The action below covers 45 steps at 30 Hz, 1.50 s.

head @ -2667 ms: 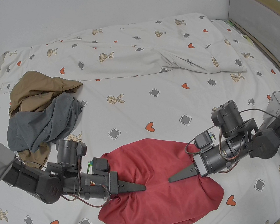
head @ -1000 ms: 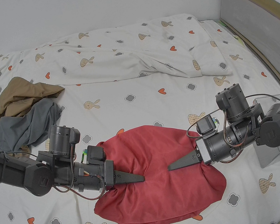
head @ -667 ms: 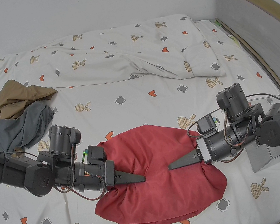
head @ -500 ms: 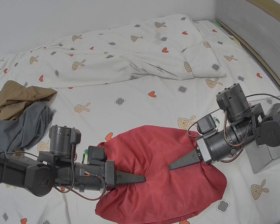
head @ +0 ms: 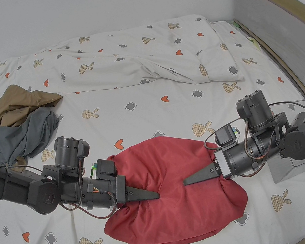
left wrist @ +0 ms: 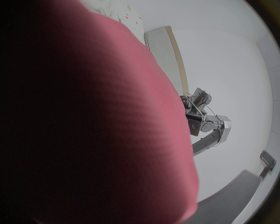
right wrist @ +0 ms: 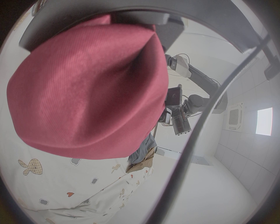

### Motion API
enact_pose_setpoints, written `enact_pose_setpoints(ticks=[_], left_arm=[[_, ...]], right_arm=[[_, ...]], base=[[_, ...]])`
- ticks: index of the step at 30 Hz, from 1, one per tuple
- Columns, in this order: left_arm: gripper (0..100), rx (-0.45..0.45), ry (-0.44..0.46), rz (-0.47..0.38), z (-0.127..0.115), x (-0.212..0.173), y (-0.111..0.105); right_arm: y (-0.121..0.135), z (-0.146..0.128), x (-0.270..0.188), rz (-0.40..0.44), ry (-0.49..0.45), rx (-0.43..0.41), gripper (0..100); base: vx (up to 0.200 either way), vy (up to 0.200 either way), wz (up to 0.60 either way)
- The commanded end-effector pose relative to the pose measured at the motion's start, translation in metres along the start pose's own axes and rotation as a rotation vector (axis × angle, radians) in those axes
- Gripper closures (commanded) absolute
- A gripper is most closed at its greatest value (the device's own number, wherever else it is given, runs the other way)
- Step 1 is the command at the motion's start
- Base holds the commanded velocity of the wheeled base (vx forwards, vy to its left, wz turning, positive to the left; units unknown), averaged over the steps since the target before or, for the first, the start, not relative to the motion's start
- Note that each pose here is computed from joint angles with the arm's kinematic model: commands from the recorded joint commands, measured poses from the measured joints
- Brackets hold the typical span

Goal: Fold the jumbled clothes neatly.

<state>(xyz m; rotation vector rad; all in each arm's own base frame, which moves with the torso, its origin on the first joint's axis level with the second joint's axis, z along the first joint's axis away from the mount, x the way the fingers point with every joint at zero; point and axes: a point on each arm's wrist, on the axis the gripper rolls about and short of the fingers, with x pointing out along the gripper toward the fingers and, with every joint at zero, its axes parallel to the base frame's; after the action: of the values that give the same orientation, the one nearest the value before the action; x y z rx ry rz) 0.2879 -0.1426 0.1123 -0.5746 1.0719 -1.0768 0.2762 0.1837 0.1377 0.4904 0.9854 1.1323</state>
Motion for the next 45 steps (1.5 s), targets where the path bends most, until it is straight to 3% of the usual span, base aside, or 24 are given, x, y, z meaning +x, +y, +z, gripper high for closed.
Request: enact_pose_setpoints(ticks=[1,14,19,28,45], left_arm=[[100,-0.001,0.001,0.001,0.0,0.0,0.001],[100,0.001,0.005,-0.002,-0.001,0.002,-0.001],[100,0.009,0.01,-0.007,-0.001,0.003,-0.004],[100,0.0,0.02,-0.01,0.002,0.002,-0.013],[100,0.004,0.019,0.037,0.001,0.005,-0.017]], right_arm=[[0.002,-0.001,-0.002,0.002,-0.003,-0.004,100],[0.009,-0.001,-0.007,0.005,-0.018,-0.021,100],[0.012,0.0,-0.01,-0.049,-0.055,-0.032,100],[0.018,-0.003,-0.017,-0.054,-0.072,-0.042,100],[0.019,-0.003,-0.019,-0.055,-0.075,-0.042,100]], base=[[0.0,0.0,0.0],[0.0,0.0,0.0],[0.0,0.0,0.0],[0.0,0.0,0.0],[0.0,-0.2,0.0]])
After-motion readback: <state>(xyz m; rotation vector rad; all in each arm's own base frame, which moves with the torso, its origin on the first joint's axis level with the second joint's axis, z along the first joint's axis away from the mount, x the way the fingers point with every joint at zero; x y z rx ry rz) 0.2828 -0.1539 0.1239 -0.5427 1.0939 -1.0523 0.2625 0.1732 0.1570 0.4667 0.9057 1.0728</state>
